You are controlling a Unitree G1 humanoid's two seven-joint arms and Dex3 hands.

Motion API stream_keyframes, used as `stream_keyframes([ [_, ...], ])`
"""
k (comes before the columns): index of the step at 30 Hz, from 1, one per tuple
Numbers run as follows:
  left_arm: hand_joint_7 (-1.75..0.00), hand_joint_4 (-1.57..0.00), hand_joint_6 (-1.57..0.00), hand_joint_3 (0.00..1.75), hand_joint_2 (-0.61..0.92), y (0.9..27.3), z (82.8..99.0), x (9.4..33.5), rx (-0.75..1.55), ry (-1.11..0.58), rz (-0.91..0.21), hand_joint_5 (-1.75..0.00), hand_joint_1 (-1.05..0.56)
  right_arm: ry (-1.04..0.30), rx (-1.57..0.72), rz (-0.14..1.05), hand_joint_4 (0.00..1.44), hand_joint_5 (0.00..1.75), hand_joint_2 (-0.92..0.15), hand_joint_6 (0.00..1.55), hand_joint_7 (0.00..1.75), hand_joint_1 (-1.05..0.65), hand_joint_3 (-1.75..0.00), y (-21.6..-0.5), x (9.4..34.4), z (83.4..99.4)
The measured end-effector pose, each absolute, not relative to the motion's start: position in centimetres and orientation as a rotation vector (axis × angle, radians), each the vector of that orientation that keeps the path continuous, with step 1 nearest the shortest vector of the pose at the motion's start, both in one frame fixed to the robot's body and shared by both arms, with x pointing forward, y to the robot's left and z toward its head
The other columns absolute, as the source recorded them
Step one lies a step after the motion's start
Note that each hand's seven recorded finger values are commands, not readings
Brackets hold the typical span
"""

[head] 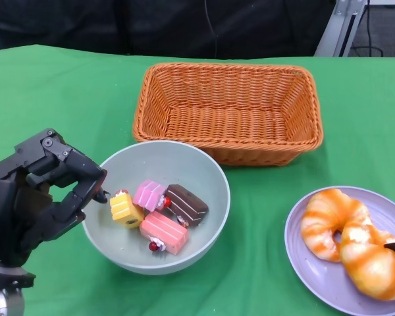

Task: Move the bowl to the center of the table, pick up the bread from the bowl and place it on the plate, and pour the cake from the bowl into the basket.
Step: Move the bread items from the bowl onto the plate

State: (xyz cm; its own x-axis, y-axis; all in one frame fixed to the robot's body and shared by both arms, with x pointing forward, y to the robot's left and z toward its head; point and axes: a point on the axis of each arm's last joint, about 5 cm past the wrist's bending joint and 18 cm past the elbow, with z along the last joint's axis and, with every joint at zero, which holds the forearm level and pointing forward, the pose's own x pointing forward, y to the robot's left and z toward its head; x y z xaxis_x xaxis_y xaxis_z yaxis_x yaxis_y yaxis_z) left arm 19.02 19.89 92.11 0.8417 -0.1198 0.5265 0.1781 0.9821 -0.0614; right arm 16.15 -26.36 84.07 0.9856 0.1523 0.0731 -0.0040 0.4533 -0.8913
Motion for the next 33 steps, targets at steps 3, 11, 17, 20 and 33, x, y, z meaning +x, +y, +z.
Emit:
stream_keyframes([
  [3,-1.24,-0.72,-0.74,0.39,0.92,19.9,92.1,19.0,-0.107,-0.549,-0.157,-1.62,-0.15,-0.162,-1.109,0.097,1.05,1.15,-0.82,1.19,0.07,-0.15,0.00,-26.1,16.3,83.7],
  [11,-1.24,-0.73,-0.75,0.39,0.92,19.9,92.1,19.0,-0.108,-0.548,-0.158,-1.61,-0.16,-0.127,-1.147,0.106,1.04,0.78,-0.87,1.06,0.01,-0.29,0.00,-25.9,16.8,83.9],
  [17,-1.25,-0.74,-0.75,0.39,0.92,19.9,92.1,19.0,-0.108,-0.548,-0.158,-1.61,-0.15,-0.042,-1.242,0.143,0.88,0.03,-0.89,0.76,0.00,-0.56,-0.01,-25.8,16.7,85.2],
  [20,-1.25,-0.74,-0.75,0.40,0.92,19.9,92.1,19.0,-0.109,-0.546,-0.158,-1.61,-0.15,0.020,-1.268,0.190,0.69,0.00,-0.92,0.64,0.00,-0.69,-0.04,-25.4,16.2,85.9],
  [33,-1.26,-0.72,-0.74,0.42,0.91,19.9,92.1,19.0,-0.108,-0.546,-0.158,-1.62,-0.14,0.090,-1.275,0.276,0.43,0.00,-0.92,0.55,0.01,-0.82,-0.09,-23.9,15.5,88.0],
])
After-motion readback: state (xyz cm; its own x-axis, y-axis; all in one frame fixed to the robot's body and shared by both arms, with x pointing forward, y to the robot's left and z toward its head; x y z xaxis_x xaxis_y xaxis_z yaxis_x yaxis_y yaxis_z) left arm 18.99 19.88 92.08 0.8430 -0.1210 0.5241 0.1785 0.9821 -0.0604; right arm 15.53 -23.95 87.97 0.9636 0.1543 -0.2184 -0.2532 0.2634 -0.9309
